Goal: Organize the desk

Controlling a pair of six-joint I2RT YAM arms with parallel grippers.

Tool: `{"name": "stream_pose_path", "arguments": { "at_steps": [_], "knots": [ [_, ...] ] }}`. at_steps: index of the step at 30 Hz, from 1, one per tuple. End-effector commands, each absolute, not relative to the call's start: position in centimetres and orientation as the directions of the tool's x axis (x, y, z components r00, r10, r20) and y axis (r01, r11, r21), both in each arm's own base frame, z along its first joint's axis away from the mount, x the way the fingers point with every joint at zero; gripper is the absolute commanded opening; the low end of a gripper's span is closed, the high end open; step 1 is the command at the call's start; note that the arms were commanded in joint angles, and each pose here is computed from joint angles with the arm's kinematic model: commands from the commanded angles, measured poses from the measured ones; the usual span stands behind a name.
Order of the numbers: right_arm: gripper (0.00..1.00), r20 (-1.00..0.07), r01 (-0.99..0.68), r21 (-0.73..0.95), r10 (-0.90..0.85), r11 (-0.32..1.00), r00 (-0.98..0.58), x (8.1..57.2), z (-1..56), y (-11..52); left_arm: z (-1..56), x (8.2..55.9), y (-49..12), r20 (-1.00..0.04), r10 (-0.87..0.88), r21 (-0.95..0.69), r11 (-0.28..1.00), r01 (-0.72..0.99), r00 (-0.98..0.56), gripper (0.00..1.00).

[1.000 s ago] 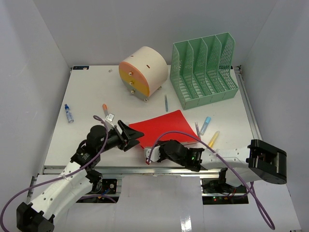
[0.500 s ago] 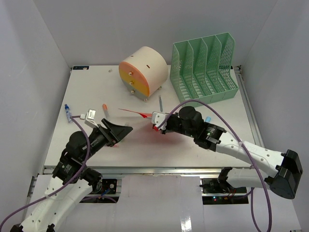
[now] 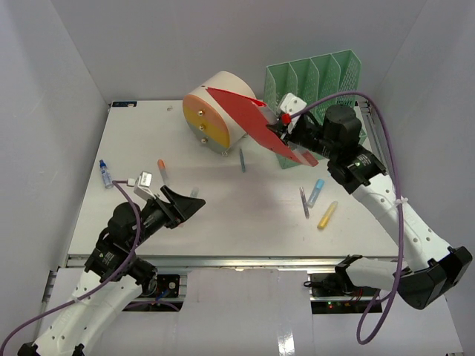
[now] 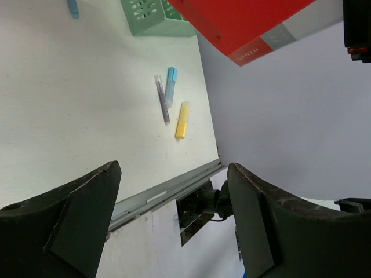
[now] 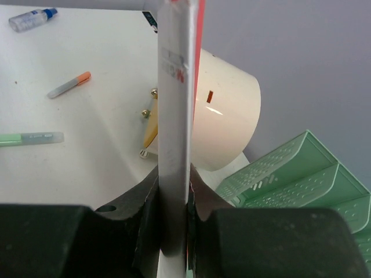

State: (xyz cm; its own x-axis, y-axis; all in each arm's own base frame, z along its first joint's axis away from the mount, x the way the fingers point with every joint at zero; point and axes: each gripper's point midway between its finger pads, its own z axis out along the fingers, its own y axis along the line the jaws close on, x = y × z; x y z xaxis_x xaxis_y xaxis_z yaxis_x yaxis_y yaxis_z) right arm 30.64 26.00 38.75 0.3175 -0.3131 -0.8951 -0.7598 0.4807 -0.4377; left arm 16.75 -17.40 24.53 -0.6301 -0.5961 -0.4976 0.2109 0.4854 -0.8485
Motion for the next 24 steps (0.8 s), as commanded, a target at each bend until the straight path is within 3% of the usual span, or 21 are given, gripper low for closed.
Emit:
{"name": "stream_pose_path", "arguments": {
  "at_steps": [1,10,24],
  "knots": [
    [0.08,-0.933,-0.792,-0.361,-0.205,0.493,0.297,31.2,41.6,24.5,23.1,17.0,-17.5,-0.517,-0.564,-0.827,0.524,0.205,-0.645,0.86],
    [0.08,-0.936,-0.697,-0.336,-0.143,0.633,0.322,34.1,48.4,18.1,20.1,17.5,-17.5,-0.525,-0.528,-0.796,0.583,0.165,-0.667,0.86],
    [0.08,-0.942,-0.551,-0.279,-0.112,0.786,0.318,36.8,51.9,11.6,19.2,17.0,-17.2,-0.558,-0.487,-0.765,0.616,0.189,-0.672,0.86]
  ]
}}
